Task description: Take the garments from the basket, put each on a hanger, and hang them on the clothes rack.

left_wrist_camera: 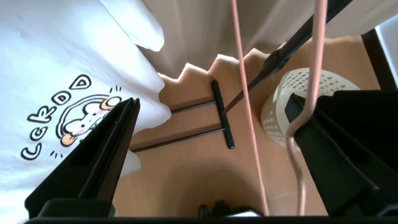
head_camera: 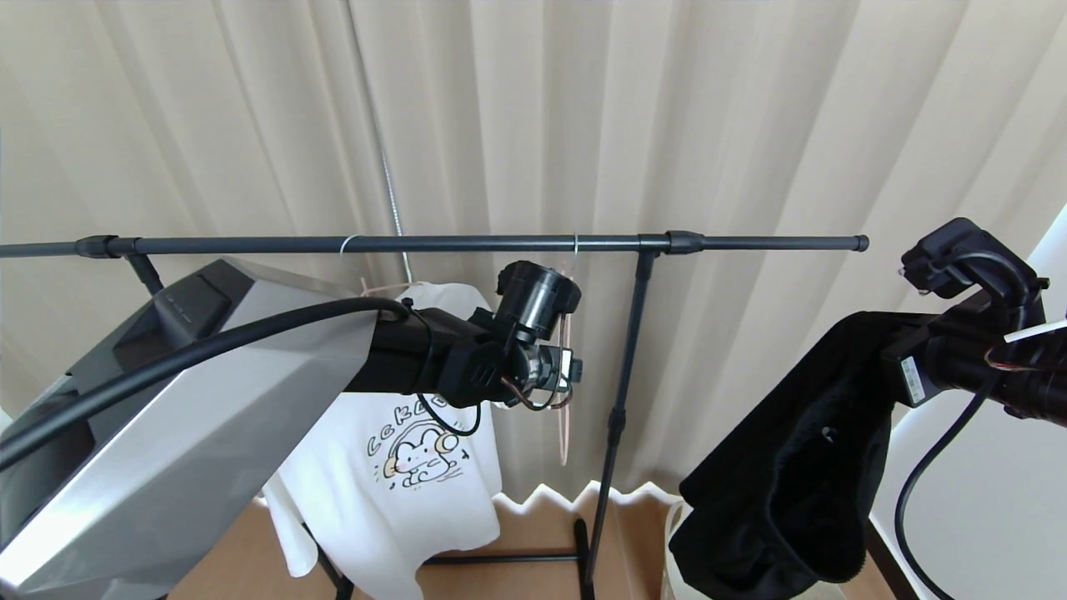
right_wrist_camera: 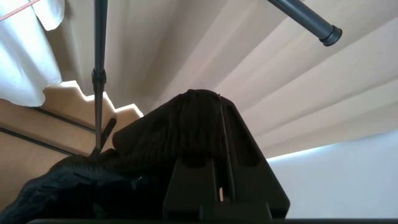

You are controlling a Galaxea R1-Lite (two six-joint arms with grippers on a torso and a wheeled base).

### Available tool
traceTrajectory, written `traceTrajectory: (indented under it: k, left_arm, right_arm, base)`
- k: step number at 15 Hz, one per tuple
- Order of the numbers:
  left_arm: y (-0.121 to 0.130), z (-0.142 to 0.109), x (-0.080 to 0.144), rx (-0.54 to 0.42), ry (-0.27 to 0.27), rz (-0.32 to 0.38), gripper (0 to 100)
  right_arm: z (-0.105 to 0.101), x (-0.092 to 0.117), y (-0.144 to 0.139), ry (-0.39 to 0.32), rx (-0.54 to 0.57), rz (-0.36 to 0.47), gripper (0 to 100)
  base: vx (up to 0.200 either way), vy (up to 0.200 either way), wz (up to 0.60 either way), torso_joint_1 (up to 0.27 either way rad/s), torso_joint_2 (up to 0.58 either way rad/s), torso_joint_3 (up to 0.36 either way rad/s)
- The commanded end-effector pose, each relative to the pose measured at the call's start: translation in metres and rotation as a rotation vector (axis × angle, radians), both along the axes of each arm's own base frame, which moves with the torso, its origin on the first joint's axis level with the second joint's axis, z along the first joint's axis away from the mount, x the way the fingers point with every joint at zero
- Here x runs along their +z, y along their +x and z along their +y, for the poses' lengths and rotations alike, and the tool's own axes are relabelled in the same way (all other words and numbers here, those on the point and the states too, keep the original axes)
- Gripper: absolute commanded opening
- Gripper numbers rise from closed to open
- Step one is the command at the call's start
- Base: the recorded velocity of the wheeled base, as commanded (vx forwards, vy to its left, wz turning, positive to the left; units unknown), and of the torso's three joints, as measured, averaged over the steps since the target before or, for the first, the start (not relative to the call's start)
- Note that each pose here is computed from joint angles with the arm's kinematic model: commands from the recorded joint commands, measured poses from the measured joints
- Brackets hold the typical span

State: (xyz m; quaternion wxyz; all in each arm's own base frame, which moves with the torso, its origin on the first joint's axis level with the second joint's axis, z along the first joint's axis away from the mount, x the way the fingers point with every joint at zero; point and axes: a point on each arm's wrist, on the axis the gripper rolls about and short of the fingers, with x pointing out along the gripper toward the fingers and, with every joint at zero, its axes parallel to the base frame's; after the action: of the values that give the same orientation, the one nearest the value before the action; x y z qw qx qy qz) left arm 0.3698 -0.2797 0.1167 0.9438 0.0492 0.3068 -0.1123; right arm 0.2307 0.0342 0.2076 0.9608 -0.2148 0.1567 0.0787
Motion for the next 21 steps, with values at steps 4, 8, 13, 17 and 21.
traceTrajectory:
  k: [4, 8, 13, 17, 21]
  left_arm:
    - [0.004, -0.002, -0.011, 0.005, 0.014, 0.012, 100]
    - [0.013, 0.002, -0.021, 0.023, 0.022, 0.021, 100]
    - [0.028, -0.005, -0.028, 0.032, 0.003, 0.002, 100]
    - [0.030, -0.007, -0.030, 0.027, 0.002, -0.002, 100]
    - [0.031, -0.008, -0.029, 0.026, -0.001, -0.004, 0]
  right_arm:
    - [0.000, 0.000, 0.000, 0.000, 0.001, -0.002, 0]
    - [0.000, 0.000, 0.000, 0.000, 0.001, 0.000, 0]
    - [0.000, -0.001, 0.000, 0.000, 0.001, 0.001, 0]
    - [0.000, 0.000, 0.000, 0.001, 0.000, 0.000, 0]
    - [0.000, 0.000, 0.000, 0.000, 0.001, 0.000, 0]
  base:
    - [0.000, 0.000, 0.00, 0.000, 0.00, 0.000]
    - [0.000, 0.000, 0.00, 0.000, 0.00, 0.000]
    - [0.000, 0.000, 0.00, 0.000, 0.00, 0.000]
    - [0.000, 0.000, 0.00, 0.000, 0.00, 0.000]
    - [0.000, 0.000, 0.00, 0.000, 0.00, 0.000]
